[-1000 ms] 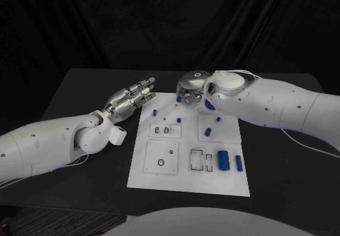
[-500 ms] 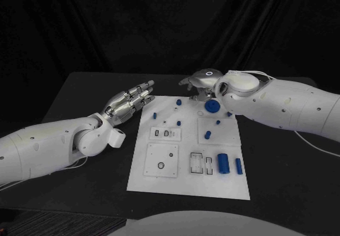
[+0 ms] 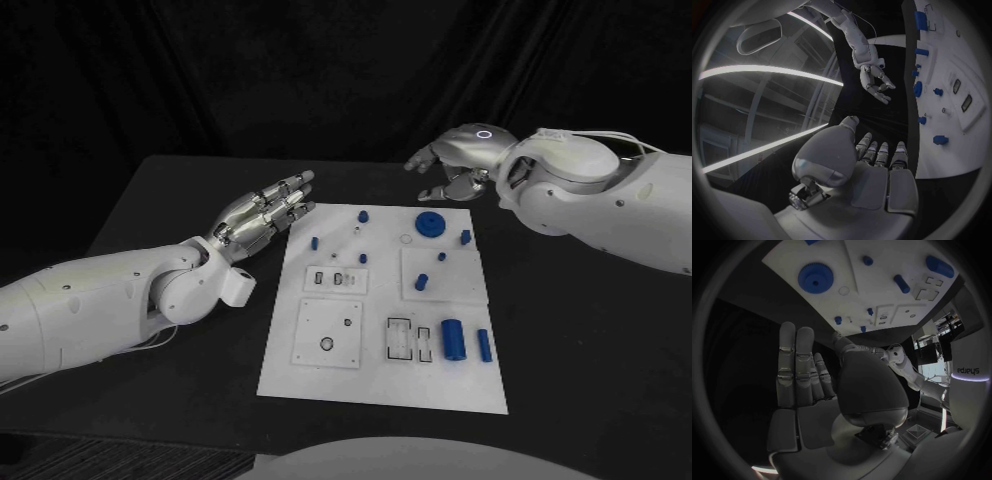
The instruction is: Assemble the parts on the task board
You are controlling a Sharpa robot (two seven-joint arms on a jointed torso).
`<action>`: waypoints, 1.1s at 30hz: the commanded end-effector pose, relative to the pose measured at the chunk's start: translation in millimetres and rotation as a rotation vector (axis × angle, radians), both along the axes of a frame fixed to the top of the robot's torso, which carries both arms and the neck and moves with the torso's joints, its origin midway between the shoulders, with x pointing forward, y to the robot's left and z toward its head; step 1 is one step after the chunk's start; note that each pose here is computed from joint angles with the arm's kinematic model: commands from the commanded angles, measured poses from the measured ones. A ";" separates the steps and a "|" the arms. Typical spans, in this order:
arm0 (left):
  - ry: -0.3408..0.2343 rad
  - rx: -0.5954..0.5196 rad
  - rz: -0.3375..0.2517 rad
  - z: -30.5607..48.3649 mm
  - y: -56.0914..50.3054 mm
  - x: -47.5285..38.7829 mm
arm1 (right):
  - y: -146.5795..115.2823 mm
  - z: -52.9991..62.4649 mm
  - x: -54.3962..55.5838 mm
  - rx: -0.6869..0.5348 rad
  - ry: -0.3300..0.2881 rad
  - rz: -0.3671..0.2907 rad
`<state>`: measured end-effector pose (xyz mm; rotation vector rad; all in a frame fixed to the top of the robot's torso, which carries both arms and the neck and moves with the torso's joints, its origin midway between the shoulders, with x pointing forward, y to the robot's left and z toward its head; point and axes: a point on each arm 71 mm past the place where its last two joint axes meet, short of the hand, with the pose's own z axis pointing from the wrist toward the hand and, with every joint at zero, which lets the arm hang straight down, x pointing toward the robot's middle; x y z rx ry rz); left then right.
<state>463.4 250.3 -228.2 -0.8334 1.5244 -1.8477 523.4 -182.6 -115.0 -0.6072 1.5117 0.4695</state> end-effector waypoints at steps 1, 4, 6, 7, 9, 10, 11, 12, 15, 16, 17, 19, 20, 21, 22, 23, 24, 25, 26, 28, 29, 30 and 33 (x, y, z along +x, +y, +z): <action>-0.013 -0.021 -0.010 2.1 -2.1 -1.1 | -12.7 -11.4 -3.7 -0.048 0.067 -0.065; -0.012 -0.021 -0.011 2.1 -1.9 -1.4 | -20.2 -19.1 -4.3 -0.061 0.091 -0.083; -0.012 -0.022 -0.012 2.0 -1.8 -1.6 | -24.4 -26.7 -2.5 -0.074 0.112 -0.099; -0.012 -0.022 -0.014 2.0 -2.1 -1.6 | -26.1 -30.4 -2.0 -0.079 0.121 -0.105; -0.012 -0.024 -0.016 2.0 -3.0 -1.6 | -28.7 -37.2 -1.6 -0.084 0.135 -0.112; -0.012 -0.025 -0.018 2.0 -3.5 -1.7 | -29.7 -40.9 -1.5 -0.085 0.141 -0.114; -0.012 -0.026 -0.019 2.0 -3.8 -1.8 | -30.3 -43.7 -1.4 -0.086 0.145 -0.115; -0.012 -0.026 -0.020 2.0 -4.0 -1.9 | -30.7 -46.2 -1.2 -0.086 0.149 -0.115; -0.011 -0.027 -0.021 2.0 -4.0 -2.2 | -31.1 -54.2 -0.7 -0.088 0.160 -0.114; -0.010 -0.027 -0.021 1.9 -4.0 -2.2 | -31.0 -56.3 -0.6 -0.088 0.163 -0.113; -0.011 -0.027 -0.021 1.9 -4.0 -2.2 | -30.8 -57.7 -0.5 -0.087 0.163 -0.111; -0.011 -0.028 -0.021 1.9 -4.0 -2.2 | -30.2 -60.3 -0.3 -0.083 0.163 -0.108; -0.011 -0.028 -0.022 1.9 -4.0 -2.1 | -30.0 -60.7 -0.3 -0.083 0.163 -0.107; -0.011 -0.028 -0.022 1.9 -4.0 -2.1 | -29.6 -61.8 -0.1 -0.081 0.163 -0.104; -0.011 -0.028 -0.022 1.8 -4.1 -2.2 | -29.0 -62.6 0.1 -0.080 0.162 -0.102; -0.010 -0.028 -0.023 1.8 -4.1 -2.2 | -28.6 -63.1 0.3 -0.079 0.162 -0.101; -0.010 -0.028 -0.023 1.8 -4.1 -2.2 | -28.1 -63.6 0.5 -0.077 0.160 -0.099; -0.009 -0.028 -0.024 1.7 -4.1 -2.2 | -27.7 -63.9 0.7 -0.076 0.159 -0.098; -0.009 -0.028 -0.024 1.7 -4.2 -2.2 | -27.2 -64.1 0.9 -0.074 0.156 -0.096; -0.008 -0.028 -0.025 1.6 -4.2 -2.1 | -26.6 -64.1 1.2 -0.069 0.151 -0.093; -0.008 -0.028 -0.026 1.5 -4.2 -2.1 | -26.3 -64.0 1.3 -0.067 0.148 -0.091; -0.007 -0.028 -0.026 1.5 -4.2 -2.1 | -26.1 -63.9 1.4 -0.065 0.146 -0.090; -0.006 -0.027 -0.026 1.4 -4.0 -2.1 | -25.8 -63.1 1.8 -0.056 0.134 -0.089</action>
